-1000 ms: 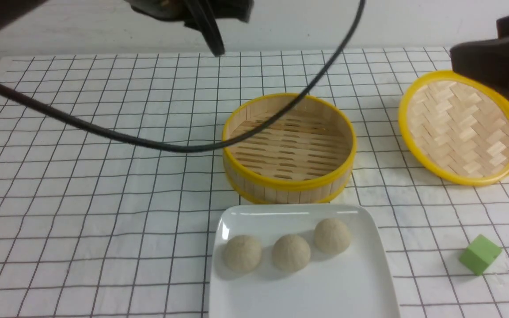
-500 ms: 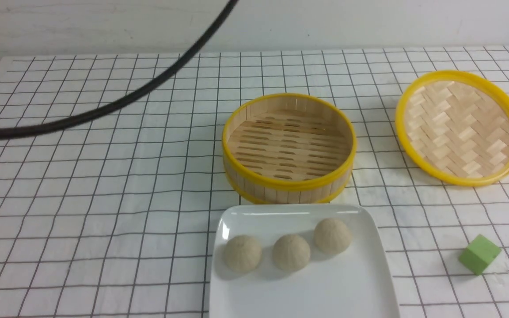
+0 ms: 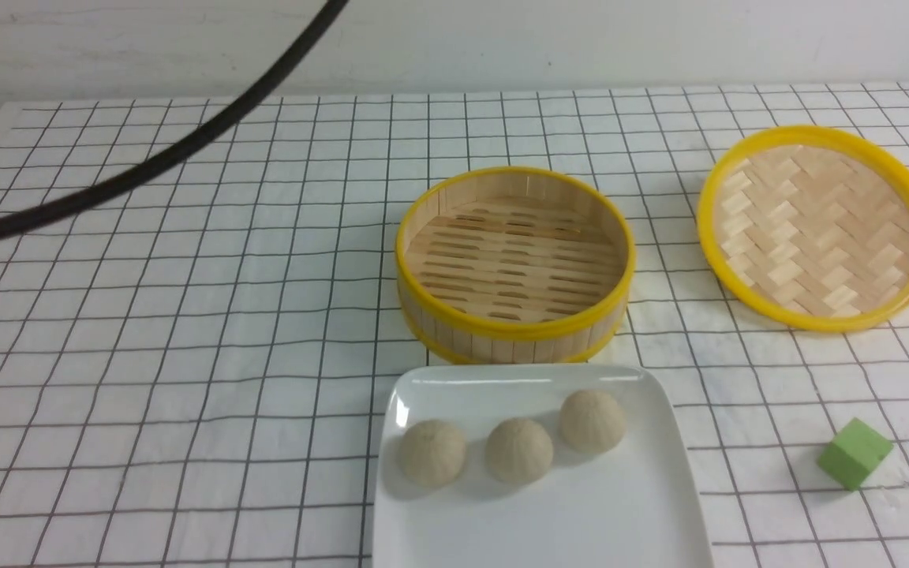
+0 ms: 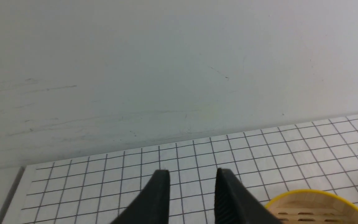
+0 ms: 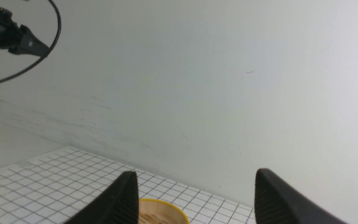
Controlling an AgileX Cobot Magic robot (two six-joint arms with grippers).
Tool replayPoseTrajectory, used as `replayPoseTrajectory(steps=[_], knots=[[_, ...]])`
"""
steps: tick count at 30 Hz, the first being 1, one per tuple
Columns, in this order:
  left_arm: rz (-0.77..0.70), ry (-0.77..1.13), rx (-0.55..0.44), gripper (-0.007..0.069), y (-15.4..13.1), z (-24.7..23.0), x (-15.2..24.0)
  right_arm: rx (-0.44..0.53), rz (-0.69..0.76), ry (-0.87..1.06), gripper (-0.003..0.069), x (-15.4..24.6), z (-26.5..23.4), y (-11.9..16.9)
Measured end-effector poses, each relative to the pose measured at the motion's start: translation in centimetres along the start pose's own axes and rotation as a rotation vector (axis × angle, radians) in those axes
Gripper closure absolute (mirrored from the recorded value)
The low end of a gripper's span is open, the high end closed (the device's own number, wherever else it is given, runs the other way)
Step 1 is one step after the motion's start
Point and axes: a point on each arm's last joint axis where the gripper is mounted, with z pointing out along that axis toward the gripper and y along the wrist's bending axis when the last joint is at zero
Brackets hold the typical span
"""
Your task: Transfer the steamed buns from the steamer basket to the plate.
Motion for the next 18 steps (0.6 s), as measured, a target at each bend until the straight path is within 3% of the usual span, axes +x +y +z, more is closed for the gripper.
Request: replayPoseTrajectory(steps=[3,12,18], knots=[[-0.027,0.010,0.029,0.0388,-0.3,0.0,0.1,-0.004,-0.005,0.027,0.0165,1.6,-0.6,0.2],[-0.102,0.036,0.113,0.0387,-1.0,-0.1,0.3,-0.107,0.015,0.359,0.0165,8.6,2.9,1.5],[-0.105,0.044,0.113,0.0386,-1.0,-0.1,0.3,-0.109,0.002,0.352,0.0165,12.0,5.7,1.9]])
